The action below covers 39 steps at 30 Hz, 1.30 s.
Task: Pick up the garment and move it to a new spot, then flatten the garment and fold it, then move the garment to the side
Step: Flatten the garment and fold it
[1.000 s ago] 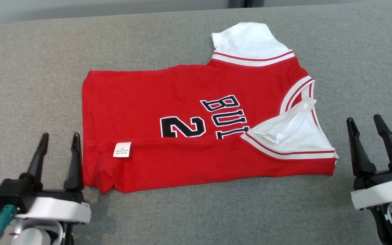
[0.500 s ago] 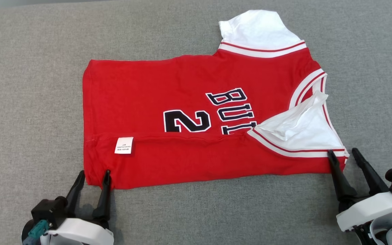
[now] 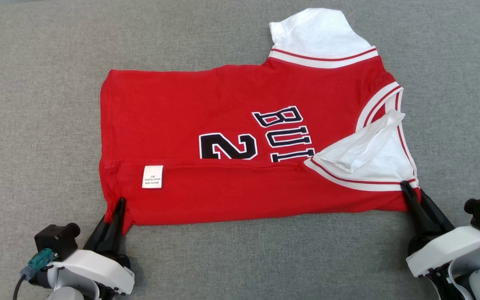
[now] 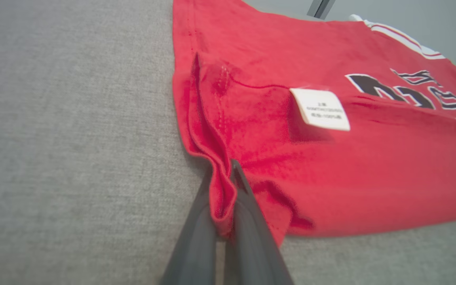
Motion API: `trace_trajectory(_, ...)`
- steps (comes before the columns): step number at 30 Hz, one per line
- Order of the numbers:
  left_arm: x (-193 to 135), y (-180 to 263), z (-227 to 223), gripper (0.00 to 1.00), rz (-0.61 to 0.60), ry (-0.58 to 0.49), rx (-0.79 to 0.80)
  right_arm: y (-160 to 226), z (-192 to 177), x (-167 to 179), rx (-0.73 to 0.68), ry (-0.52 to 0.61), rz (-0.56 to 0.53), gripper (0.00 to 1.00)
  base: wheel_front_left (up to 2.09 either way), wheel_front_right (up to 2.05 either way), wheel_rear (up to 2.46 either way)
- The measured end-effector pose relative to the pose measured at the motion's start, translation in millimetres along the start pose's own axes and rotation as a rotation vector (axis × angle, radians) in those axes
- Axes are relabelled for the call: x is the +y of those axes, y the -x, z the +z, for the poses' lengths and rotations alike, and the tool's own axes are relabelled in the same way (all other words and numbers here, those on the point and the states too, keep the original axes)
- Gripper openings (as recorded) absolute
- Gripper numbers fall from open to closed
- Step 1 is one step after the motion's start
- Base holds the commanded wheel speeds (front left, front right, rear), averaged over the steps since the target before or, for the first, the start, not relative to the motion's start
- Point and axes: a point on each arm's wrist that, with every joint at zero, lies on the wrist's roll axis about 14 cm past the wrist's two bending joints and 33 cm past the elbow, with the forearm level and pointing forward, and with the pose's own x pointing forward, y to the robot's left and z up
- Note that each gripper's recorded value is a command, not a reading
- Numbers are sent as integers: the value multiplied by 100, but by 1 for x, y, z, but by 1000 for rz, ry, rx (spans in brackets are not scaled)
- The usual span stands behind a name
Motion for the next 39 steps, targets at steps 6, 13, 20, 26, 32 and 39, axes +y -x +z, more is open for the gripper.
trace_trajectory(6, -5, 7, 6, 0, -47, -26, 33, 11, 3, -4, -16, -56, -12, 0, 0, 0, 0)
trace_trajectory(13, -3, 31, 2, 0, -62, -49, 104, 42, -11, -5, 19, -133, -45, 0, 0, 0, 0)
trace_trajectory(20, -3, 42, -2, 3, -53, -43, 151, 59, -22, -3, 45, -182, -78, 0, 0, 0, 0)
trace_trajectory(26, -3, 38, 20, 100, -10, -33, 45, 56, 2, -13, -37, -159, -100, 100, 0, 0, 0)
trace_trajectory(32, -6, 32, 75, 100, 40, -37, -205, 50, 63, -28, -243, -28, -127, 100, 0, 0, 0)
trace_trajectory(39, -14, 26, 123, 100, 41, -100, -380, 45, 121, -14, -407, 142, -97, 100, 0, 0, 0)
